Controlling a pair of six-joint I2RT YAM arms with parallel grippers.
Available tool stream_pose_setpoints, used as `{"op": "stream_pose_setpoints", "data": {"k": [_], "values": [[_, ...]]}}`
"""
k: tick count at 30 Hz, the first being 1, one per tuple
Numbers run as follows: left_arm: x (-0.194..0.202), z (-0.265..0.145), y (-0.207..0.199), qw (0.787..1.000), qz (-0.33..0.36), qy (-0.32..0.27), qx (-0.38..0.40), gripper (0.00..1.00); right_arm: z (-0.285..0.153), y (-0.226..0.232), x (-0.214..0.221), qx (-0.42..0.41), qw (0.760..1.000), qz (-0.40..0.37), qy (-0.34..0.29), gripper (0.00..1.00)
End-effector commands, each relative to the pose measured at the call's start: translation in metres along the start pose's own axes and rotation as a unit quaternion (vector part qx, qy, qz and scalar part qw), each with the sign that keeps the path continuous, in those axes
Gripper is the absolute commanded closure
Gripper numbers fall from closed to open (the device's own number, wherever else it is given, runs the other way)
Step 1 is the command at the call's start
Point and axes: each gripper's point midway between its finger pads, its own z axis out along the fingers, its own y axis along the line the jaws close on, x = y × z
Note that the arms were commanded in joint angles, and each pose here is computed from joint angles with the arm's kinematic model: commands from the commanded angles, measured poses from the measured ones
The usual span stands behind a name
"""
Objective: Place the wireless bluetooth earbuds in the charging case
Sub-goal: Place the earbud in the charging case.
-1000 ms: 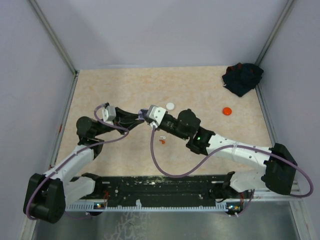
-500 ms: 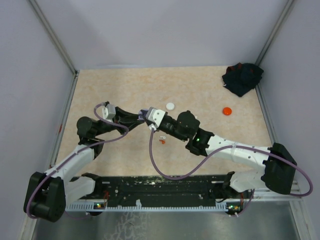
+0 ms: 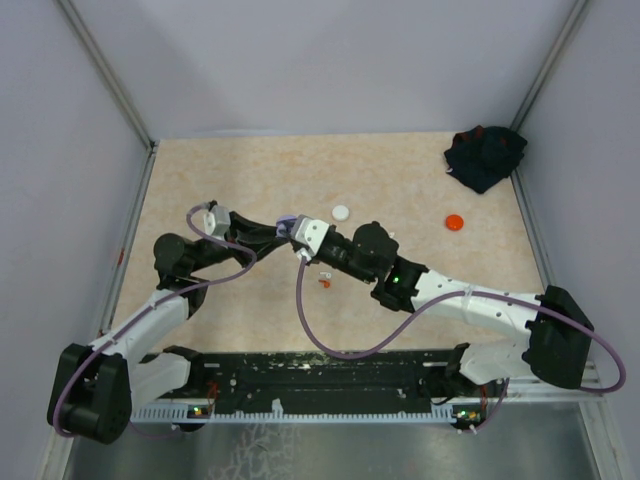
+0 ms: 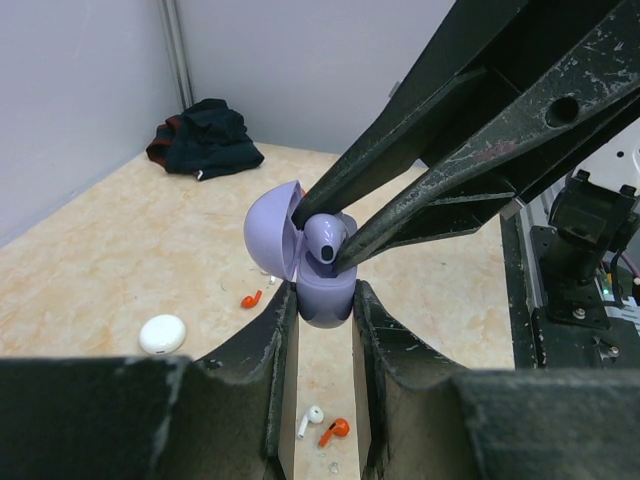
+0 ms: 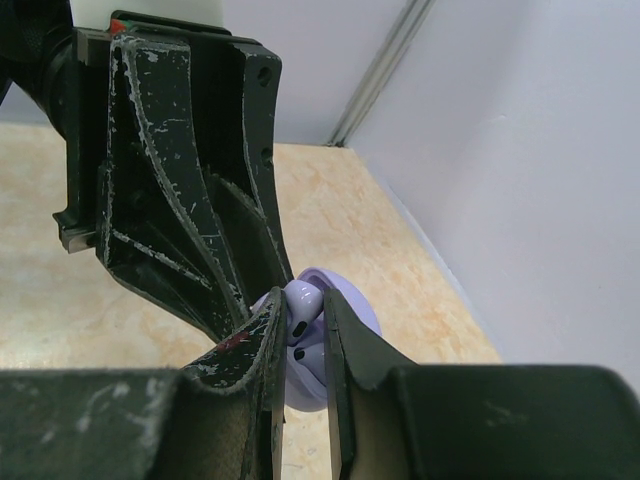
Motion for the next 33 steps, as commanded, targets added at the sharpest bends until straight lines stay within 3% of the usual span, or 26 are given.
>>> {"op": "stream_pose_setpoints", "data": {"k": [1, 6, 12, 22, 28, 33], "values": [[-0.008, 0.000, 0.006, 1.000, 0.012, -0.012, -0.015, 1.00, -0.006, 0.001, -0.020, -0.001, 1.000, -0.002, -0.025, 0.89], [-0.008, 0.000, 0.006, 1.000, 0.014, -0.012, -0.015, 1.00, -0.005, 0.005, -0.017, -0.007, 1.000, 0.007, -0.020, 0.88], [-0.007, 0.000, 0.005, 1.000, 0.017, -0.011, -0.012, 1.00, -0.004, 0.003, -0.025, -0.007, 0.999, 0.016, -0.027, 0.70], [-0.005, 0.000, 0.004, 1.000, 0.018, -0.005, -0.007, 1.00, -0.009, -0.007, -0.051, -0.009, 0.999, 0.041, -0.031, 0.57], [-0.002, 0.001, 0.001, 1.000, 0.018, 0.007, 0.008, 1.00, -0.020, -0.016, -0.066, -0.032, 0.998, 0.062, 0.006, 0.48], [-0.001, 0.001, -0.005, 0.999, 0.016, 0.013, 0.030, 1.00, -0.030, -0.027, -0.070, -0.079, 0.988, 0.132, 0.033, 0.44]]}}
